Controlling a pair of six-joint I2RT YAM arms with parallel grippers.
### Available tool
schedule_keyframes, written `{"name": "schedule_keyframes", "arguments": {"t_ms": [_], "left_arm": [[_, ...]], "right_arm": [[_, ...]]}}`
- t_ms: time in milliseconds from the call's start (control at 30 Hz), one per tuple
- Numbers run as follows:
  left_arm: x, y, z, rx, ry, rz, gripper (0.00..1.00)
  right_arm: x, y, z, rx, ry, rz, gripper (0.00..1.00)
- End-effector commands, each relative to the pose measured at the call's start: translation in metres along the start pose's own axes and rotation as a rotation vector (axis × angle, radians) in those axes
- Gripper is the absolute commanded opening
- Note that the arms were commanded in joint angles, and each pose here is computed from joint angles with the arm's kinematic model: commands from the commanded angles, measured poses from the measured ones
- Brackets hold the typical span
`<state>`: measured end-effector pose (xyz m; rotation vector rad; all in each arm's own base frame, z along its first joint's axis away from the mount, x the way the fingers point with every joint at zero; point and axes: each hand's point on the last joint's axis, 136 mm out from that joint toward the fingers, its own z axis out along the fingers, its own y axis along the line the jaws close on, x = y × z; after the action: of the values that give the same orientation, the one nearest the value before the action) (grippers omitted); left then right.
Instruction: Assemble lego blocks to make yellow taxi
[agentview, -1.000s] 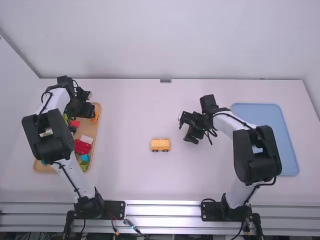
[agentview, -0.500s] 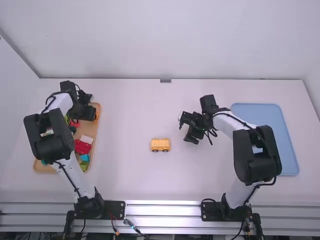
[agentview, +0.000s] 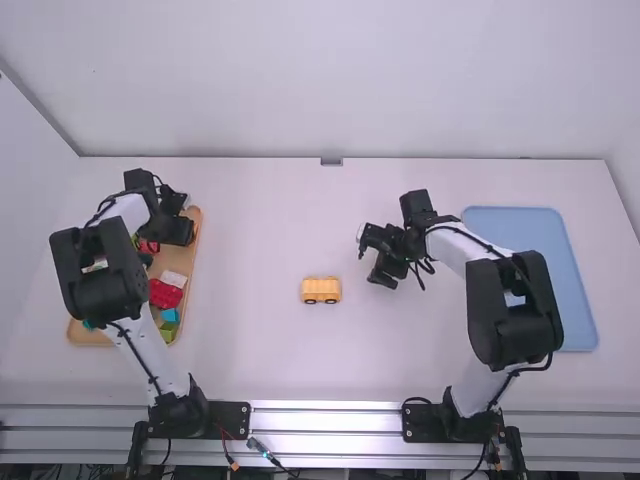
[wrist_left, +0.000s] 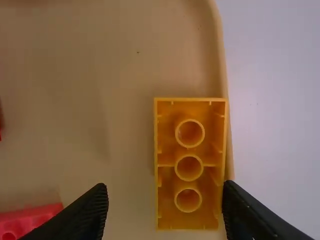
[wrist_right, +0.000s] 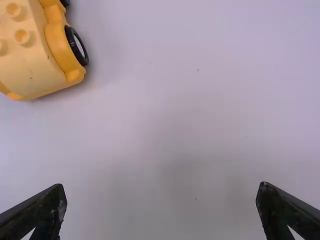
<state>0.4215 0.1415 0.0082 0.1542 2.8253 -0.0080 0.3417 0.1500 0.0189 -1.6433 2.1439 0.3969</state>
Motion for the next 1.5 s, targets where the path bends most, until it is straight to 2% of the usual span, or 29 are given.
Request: {"name": "schedule_keyframes", "arguments": {"t_ms": [0,67,800,1067,1233,1467], "left_arm": [[0.001,-0.008,0.005,0.045,-0.008,0.031,0.59],[0.0,-0.007,0.005,0.038,-0.01,0.022,0.57],[0.005,-0.008,0.019,0.025,-0.044,0.046,0.54],[0.004,-0.008,0.019,0.023,-0.049,0.047,0.47],[0.0,-0.014,0.019,0.061,-0.07,0.049,0.38],[0.0,-0.014,0.019,0.062,-0.07,0.048,0.3]], "right_arm": [[-0.006,0.0,-0.005,0.004,-0.017,-0.011,0.99],[-0.006,0.0,-0.005,0.004,-0.017,-0.01,0.99],[-0.006,0.001,-0.005,0.002,-0.016,-0.005,0.99],[-0.006,0.001,-0.005,0.001,-0.016,0.003,0.99],[-0.005,0.001,-0.005,0.001,-0.015,0.003,0.99],[-0.006,0.001,-0.005,0.001,-0.016,0.003,0.99]]}}
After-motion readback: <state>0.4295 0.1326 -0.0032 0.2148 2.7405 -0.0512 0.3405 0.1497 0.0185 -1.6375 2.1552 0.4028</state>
